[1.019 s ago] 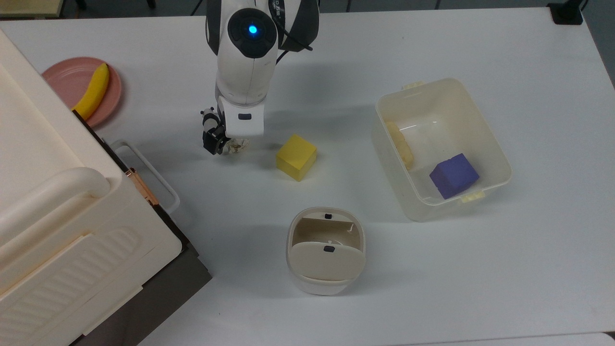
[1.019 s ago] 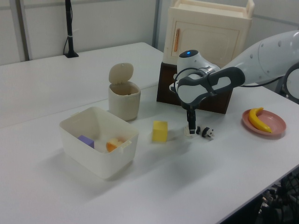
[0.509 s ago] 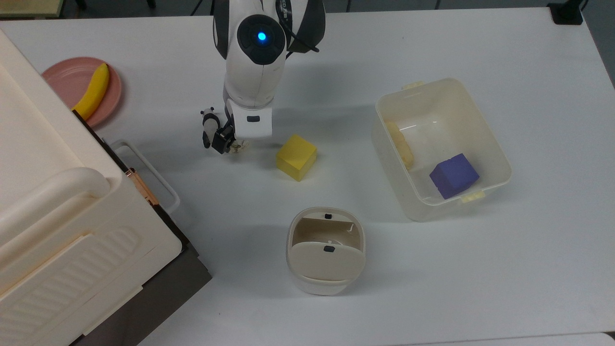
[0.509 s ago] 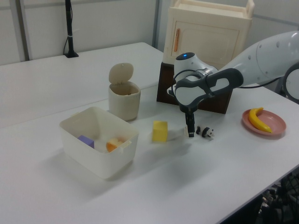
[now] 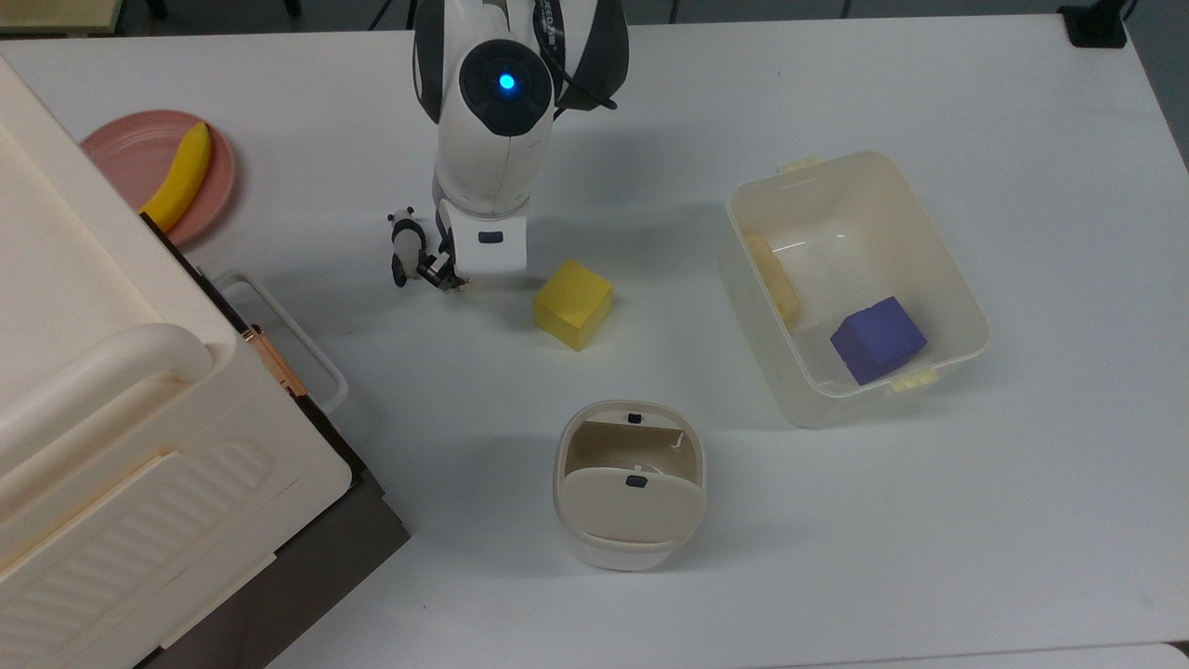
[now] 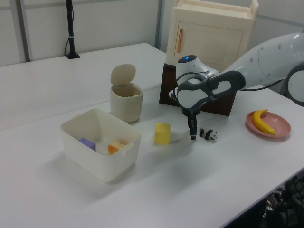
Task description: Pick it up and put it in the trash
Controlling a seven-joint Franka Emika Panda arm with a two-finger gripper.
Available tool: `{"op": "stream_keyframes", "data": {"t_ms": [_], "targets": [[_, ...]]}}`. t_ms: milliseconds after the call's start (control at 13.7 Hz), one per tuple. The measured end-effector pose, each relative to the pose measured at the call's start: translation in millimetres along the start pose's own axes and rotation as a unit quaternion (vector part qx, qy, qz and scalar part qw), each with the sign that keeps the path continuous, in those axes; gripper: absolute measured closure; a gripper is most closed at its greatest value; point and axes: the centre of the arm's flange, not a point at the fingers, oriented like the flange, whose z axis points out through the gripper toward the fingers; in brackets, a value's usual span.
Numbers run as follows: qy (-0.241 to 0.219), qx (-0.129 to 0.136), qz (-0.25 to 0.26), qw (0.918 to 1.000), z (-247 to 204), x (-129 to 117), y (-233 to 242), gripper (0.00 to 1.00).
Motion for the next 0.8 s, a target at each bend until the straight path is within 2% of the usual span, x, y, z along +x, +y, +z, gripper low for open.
{"op": "stream_keyframes", "data": {"t_ms": [146,437,800], "targets": [[0.002,-0.001,0.004,1.0,-1.9,2.0,-0.6,0.82],[0.011,-0.009,0.055,0.9984,-13.6,10.5,-0.4,0.85],[0.051,-0.048,0.139,0.9877,-66.8,15.9,25.3,0.85]]}}
